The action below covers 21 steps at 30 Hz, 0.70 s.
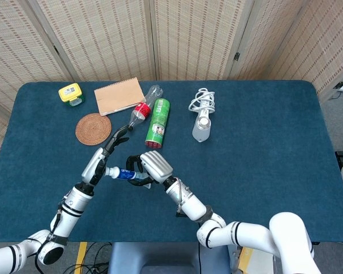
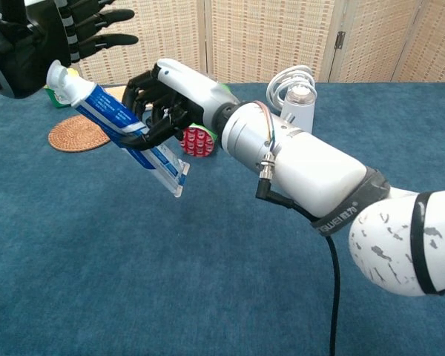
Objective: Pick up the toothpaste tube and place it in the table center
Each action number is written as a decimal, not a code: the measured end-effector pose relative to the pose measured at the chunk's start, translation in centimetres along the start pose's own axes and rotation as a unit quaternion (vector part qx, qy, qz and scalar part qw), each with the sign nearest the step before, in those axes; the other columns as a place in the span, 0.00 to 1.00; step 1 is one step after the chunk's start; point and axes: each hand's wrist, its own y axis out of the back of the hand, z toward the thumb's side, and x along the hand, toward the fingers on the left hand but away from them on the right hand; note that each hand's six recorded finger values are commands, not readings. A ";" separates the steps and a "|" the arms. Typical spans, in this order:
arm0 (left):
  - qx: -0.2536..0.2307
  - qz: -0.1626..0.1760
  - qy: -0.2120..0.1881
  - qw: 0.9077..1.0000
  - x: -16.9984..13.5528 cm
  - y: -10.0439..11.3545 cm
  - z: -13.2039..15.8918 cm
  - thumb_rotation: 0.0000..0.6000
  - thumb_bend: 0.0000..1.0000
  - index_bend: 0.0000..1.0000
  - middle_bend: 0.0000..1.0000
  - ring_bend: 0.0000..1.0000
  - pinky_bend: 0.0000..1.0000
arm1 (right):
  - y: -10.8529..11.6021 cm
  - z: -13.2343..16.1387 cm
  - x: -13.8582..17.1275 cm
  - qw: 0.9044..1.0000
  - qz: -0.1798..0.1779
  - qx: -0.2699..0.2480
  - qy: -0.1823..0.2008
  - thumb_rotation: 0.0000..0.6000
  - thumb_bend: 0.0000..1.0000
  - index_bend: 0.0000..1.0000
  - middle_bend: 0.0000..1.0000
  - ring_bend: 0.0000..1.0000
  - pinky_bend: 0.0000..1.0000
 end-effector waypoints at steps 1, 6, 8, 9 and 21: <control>-0.002 -0.001 0.000 1.000 0.0 0.0 0.0 0.00 0.02 0.00 0.00 0.00 0.15 | 0.0 0.0 0.0 1.000 0.001 0.000 0.001 1.00 0.50 0.76 0.67 0.65 0.73; -0.003 -0.009 0.003 1.000 0.1 0.1 -0.1 0.00 0.02 0.00 0.00 0.00 0.15 | 0.2 0.0 0.1 1.000 0.008 -0.002 0.002 1.00 0.50 0.76 0.67 0.65 0.73; 0.006 -0.009 0.004 1.000 0.1 0.4 -0.3 0.00 0.02 0.00 0.00 0.00 0.15 | 0.2 -0.1 0.2 1.000 0.014 -0.018 -0.002 1.00 0.50 0.76 0.67 0.65 0.73; 0.011 -0.009 0.003 1.000 0.1 0.6 -0.4 0.00 0.02 0.00 0.00 0.00 0.15 | 0.2 -0.2 0.3 0.999 0.018 -0.027 -0.004 1.00 0.50 0.76 0.67 0.65 0.73; 0.127 -0.028 -0.028 0.991 -1.1 2.3 -1.9 0.00 0.02 0.00 0.00 0.00 0.15 | 0.3 -1.7 1.6 0.985 0.101 -0.125 -0.060 1.00 0.51 0.76 0.67 0.65 0.73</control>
